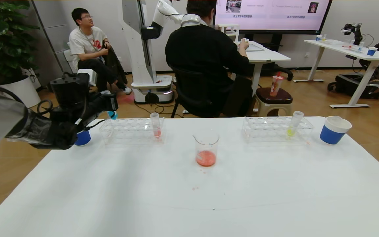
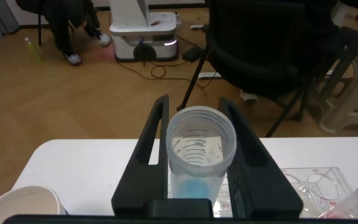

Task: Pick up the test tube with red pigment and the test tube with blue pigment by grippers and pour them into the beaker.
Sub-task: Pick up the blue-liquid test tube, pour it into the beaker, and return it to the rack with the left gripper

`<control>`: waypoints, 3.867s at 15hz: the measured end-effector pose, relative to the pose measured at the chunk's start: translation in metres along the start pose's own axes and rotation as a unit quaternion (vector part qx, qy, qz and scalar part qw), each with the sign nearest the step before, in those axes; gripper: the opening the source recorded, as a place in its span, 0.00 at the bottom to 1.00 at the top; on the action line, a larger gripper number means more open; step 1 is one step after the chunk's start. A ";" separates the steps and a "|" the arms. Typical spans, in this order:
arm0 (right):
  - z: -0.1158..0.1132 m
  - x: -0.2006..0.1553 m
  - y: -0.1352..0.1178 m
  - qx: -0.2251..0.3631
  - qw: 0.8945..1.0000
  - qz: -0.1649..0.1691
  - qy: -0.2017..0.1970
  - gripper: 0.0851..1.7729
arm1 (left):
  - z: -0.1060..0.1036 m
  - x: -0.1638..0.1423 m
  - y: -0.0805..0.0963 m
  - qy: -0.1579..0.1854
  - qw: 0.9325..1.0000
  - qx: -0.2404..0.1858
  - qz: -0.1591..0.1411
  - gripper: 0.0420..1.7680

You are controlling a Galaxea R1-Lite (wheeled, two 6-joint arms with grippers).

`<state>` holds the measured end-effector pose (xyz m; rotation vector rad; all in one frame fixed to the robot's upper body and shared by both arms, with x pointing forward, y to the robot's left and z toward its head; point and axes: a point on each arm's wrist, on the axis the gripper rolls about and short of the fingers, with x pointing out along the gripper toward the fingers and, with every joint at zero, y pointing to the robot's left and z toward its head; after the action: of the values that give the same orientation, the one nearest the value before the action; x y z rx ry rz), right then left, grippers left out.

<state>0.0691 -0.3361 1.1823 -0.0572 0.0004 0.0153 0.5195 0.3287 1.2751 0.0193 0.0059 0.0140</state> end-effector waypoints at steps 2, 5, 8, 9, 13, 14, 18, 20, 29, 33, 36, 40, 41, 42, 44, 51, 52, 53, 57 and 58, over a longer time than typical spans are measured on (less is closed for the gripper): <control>0.000 0.000 0.000 0.000 1.000 0.000 0.000 0.98 | 0.020 -0.007 -0.003 -0.012 1.000 -0.001 -0.009 0.29; 0.000 0.000 0.000 0.000 1.000 0.000 0.000 0.98 | 0.035 -0.014 -0.018 -0.019 0.999 -0.001 -0.033 0.29; 0.000 0.000 0.000 0.000 1.000 0.000 0.000 0.98 | 0.048 -0.018 -0.053 -0.038 0.991 -0.002 -0.128 0.29; 0.000 0.000 0.000 0.000 1.000 0.000 0.000 0.98 | 0.051 -0.020 -0.067 -0.043 0.985 0.000 -0.164 0.29; 0.000 0.000 0.000 0.000 1.000 0.000 0.000 0.98 | 0.053 -0.033 -0.119 -0.059 0.955 0.031 -0.289 0.29; 0.000 0.000 0.000 0.000 1.000 0.000 0.000 0.98 | 0.054 -0.036 -0.131 -0.063 0.947 0.037 -0.313 0.29; 0.000 0.000 0.000 0.000 1.000 0.000 0.000 0.98 | 0.051 -0.037 -0.159 -0.116 0.922 0.120 -0.351 0.29; 0.000 0.000 0.000 0.000 1.000 0.000 0.000 0.98 | 0.044 -0.035 -0.169 -0.134 0.911 0.164 -0.353 0.29; 0.000 0.000 0.000 0.000 1.000 0.000 0.000 0.98 | 0.005 -0.016 -0.206 -0.237 0.838 0.307 -0.384 0.29; 0.000 0.000 0.000 0.000 1.000 0.000 0.000 0.98 | -0.001 -0.001 -0.216 -0.321 0.789 0.342 -0.397 0.29; 0.000 0.000 0.000 0.000 1.000 0.000 0.000 0.98 | -0.009 0.007 -0.219 -0.360 0.762 0.366 -0.395 0.29; 0.000 0.000 0.000 0.000 1.000 0.000 0.000 0.98 | -0.025 0.012 -0.219 -0.391 0.719 0.408 -0.405 0.29; 0.000 0.000 0.000 0.000 1.000 0.000 0.000 0.98 | -0.027 0.012 -0.218 -0.397 0.709 0.417 -0.408 0.29; 0.000 0.000 0.000 0.000 1.000 0.000 0.000 0.98 | -0.030 0.012 -0.218 -0.404 0.698 0.426 -0.410 0.29; 0.000 0.000 0.000 0.000 1.000 0.000 0.000 0.98 | -0.033 0.013 -0.217 -0.416 0.680 0.442 -0.411 0.29; 0.000 0.000 0.000 0.000 1.000 0.001 0.000 0.98 | -0.044 0.021 -0.213 -0.439 0.648 0.485 -0.390 0.29; 0.000 0.000 0.000 0.000 1.000 0.000 0.000 0.98 | -0.045 0.022 -0.213 -0.440 0.646 0.488 -0.389 0.29; 0.000 0.000 0.000 0.000 1.000 0.000 0.000 0.98 | -0.046 0.022 -0.212 -0.441 0.644 0.491 -0.387 0.29; 0.000 0.000 0.000 0.000 1.000 0.000 0.000 0.98 | -0.044 0.025 -0.217 -0.461 0.629 0.500 -0.378 0.29; 0.000 0.000 0.000 0.000 1.000 0.000 0.000 0.98 | -0.044 0.026 -0.219 -0.467 0.624 0.502 -0.376 0.29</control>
<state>0.0691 -0.3361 1.1823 -0.0572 0.0004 0.0160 0.5479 0.1111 1.2269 1.1712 -1.0513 -0.8671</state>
